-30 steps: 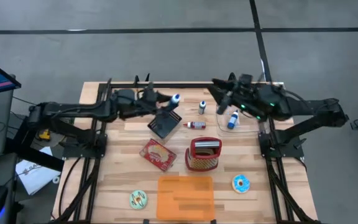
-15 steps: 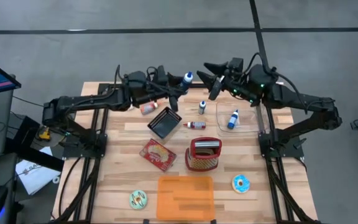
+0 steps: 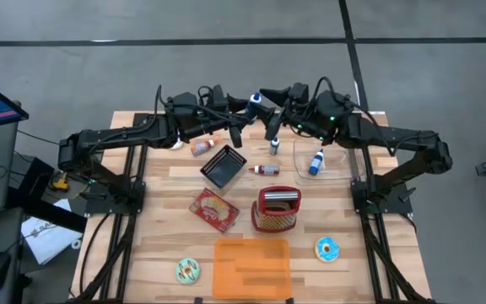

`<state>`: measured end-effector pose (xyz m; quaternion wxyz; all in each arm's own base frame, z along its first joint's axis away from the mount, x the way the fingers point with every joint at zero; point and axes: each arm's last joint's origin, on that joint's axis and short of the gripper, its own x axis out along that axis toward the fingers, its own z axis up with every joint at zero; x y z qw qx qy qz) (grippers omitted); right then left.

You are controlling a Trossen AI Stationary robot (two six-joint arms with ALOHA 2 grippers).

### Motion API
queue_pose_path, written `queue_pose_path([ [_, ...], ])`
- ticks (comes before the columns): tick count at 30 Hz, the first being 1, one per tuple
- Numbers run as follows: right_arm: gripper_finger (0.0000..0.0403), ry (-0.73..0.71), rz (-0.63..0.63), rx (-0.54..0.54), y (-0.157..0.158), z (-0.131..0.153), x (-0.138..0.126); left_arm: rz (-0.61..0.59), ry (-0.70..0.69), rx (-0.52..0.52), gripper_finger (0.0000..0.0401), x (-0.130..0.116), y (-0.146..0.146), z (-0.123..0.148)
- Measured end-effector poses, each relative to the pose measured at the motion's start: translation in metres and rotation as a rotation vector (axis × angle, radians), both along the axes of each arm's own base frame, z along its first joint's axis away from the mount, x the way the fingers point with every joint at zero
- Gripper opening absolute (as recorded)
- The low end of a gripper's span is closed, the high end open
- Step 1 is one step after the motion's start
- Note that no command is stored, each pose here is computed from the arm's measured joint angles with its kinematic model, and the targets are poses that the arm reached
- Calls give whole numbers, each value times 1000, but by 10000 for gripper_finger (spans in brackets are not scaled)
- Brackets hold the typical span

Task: Pick & Place Food Item
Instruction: Put the bottom blue food coloring bottle into the transparent bin

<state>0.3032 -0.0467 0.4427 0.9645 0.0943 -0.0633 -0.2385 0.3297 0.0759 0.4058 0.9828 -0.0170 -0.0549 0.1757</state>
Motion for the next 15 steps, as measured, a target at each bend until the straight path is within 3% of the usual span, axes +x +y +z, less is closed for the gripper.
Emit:
queue_pose_path([
  [15, 266, 38, 24, 27, -4, -11, 11, -12, 0, -20, 136, 1, -4, -1],
])
